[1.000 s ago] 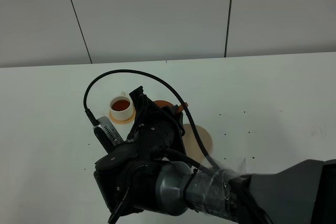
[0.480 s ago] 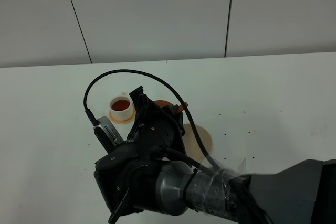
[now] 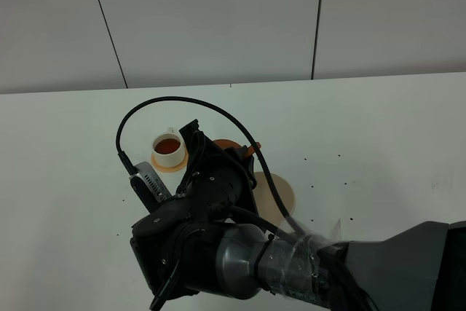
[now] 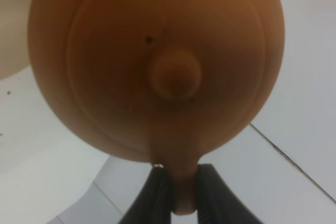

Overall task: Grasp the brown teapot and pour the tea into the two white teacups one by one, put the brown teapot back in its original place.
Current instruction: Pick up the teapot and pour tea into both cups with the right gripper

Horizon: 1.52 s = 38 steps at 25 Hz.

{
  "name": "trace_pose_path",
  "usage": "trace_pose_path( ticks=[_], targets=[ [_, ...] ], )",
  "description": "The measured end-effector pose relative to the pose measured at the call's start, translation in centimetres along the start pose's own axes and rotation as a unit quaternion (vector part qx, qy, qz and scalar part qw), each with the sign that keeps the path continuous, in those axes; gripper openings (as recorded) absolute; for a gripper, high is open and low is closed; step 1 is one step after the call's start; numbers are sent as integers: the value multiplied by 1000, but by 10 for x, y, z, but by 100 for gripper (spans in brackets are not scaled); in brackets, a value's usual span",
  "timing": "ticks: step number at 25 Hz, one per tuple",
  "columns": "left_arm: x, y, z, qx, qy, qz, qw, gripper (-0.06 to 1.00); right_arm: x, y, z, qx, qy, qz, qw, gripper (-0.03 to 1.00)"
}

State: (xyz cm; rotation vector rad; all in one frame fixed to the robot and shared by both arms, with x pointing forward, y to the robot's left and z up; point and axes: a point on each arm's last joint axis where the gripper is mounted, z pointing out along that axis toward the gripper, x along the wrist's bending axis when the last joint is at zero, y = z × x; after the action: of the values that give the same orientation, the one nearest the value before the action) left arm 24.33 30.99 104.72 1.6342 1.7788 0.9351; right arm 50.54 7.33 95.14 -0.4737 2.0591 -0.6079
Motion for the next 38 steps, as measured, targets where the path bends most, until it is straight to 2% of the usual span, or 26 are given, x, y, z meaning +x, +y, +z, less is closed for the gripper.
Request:
trace_pose_path(
  ticks=[27, 38],
  targets=[
    [0, 0, 0, 0, 0, 0, 1000, 24, 0, 0, 0, 0, 0, 11, 1000, 9],
    [0, 0, 0, 0, 0, 0, 1000, 24, -1, -10, 0, -14, 41, 47, 998, 9]
  ],
)
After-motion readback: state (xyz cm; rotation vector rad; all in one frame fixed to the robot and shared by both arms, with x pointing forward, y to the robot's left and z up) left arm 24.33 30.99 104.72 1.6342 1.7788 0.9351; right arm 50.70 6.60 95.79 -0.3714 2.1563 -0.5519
